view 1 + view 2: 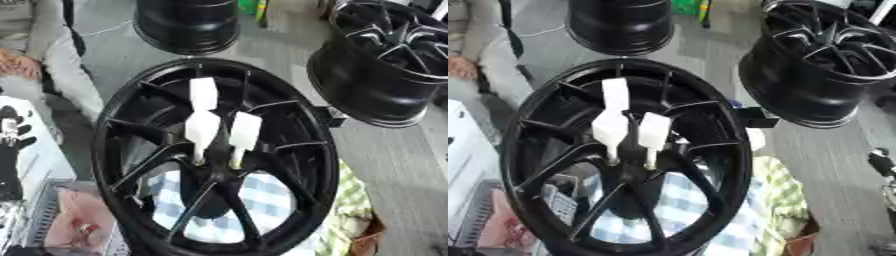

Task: Pull the pin out of the wheel hub.

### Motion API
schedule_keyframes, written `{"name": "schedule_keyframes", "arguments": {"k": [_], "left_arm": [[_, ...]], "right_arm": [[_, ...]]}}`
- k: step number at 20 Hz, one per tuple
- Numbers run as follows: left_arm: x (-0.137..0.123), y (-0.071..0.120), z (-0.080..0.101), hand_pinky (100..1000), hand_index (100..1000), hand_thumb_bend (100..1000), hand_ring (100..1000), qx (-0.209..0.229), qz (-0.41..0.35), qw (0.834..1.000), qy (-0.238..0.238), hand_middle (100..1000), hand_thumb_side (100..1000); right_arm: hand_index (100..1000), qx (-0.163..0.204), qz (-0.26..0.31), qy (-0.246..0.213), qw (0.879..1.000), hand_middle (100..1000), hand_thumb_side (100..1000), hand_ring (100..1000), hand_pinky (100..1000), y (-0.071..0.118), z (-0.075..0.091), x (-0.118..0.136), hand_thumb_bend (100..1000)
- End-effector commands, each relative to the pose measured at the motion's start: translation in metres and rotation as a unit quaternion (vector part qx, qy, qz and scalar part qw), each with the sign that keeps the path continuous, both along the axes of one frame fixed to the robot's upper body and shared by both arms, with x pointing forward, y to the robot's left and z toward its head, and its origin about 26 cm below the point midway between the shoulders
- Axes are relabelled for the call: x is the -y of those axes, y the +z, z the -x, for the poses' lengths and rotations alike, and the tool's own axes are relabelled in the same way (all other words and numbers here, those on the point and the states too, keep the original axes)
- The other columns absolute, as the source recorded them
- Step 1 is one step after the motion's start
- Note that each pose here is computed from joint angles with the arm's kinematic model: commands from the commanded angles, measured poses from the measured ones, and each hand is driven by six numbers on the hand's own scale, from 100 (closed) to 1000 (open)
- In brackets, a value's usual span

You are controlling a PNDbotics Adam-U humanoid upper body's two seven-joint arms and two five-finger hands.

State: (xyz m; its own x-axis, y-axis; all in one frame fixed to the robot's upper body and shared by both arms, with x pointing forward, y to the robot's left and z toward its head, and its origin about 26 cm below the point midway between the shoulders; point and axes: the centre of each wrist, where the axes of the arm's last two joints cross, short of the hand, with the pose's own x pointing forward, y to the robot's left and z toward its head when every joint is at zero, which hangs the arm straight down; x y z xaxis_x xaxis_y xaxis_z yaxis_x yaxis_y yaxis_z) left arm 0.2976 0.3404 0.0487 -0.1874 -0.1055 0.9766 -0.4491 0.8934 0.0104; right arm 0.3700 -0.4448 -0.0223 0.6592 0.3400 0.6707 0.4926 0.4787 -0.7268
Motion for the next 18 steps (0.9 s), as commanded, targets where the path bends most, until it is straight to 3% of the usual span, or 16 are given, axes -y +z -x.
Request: {"name": "schedule_keyframes", "arguments": {"k": [1,10,18], "left_arm": [[-0.003,0.009,-0.001,685,789,284,720,0.014,-0.008,1.0,0.0,680,647],[-0.003,0.009,-0.001,685,789,285,720,0.014,-0.008,1.0,0.0,680,647],[-0.004,0.01,-0.001,685,789,284,719,0.016,-0.008,1.0,0.001,680,647]], "right_arm": [[986,0.023,0.023,-0.022,0.999,887,431,742,659,0.011,-0.003,0.008,100],[972,0.061,0.059,-0.059,0.995,847,429,711,636,-0.002,0.0,-0.002,100],[951,0.166,0.081,-0.053,0.981,782,415,630,583,0.01,-0.001,-0.012,100]]}}
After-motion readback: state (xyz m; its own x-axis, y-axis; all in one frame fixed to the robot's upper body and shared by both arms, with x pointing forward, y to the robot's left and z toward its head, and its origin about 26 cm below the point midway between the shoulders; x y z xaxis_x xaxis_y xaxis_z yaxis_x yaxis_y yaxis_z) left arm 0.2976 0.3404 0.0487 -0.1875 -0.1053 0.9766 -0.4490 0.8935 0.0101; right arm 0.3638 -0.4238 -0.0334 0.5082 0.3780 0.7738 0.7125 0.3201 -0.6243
